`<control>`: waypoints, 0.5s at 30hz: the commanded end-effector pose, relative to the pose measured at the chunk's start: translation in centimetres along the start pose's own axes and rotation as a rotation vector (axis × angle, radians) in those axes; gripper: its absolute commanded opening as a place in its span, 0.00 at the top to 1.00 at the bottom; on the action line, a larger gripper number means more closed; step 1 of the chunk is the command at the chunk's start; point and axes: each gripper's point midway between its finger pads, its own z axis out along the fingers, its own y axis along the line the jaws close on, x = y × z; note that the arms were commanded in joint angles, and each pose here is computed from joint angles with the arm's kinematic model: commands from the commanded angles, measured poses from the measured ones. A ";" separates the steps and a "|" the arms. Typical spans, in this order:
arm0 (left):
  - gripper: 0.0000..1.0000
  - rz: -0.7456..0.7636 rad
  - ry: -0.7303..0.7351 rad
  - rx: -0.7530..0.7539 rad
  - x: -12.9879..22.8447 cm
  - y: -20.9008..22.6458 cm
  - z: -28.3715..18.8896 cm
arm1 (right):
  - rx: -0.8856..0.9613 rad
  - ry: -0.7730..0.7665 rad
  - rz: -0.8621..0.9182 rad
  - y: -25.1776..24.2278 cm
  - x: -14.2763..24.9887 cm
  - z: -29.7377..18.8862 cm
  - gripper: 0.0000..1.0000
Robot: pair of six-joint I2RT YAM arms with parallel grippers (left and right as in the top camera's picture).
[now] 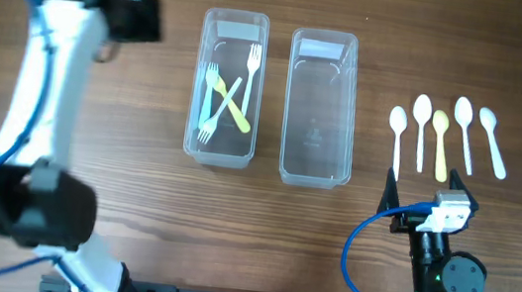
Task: Pack container
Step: 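Drop the white fork into the left container, then reach the left gripper to the last white fork and grasp it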
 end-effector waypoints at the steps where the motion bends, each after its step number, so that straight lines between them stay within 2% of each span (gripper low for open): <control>1: 0.30 0.013 0.053 -0.103 1.2 6.6 -1.1 | 0.008 -0.009 0.018 -0.1 -0.1 0.0 0.00; 6: 0.31 -0.069 0.136 -0.162 3.7 13.8 -0.1 | 0.008 -0.009 0.018 -0.1 -0.1 0.0 0.00; 10: 0.32 -0.125 0.168 -0.189 5.4 18.1 1.2 | 0.008 -0.009 0.018 -0.1 -0.1 0.0 0.00; 15: 0.27 -0.092 0.205 -0.189 7.2 20.8 3.4 | 0.008 -0.009 0.018 -0.1 -0.1 0.0 0.00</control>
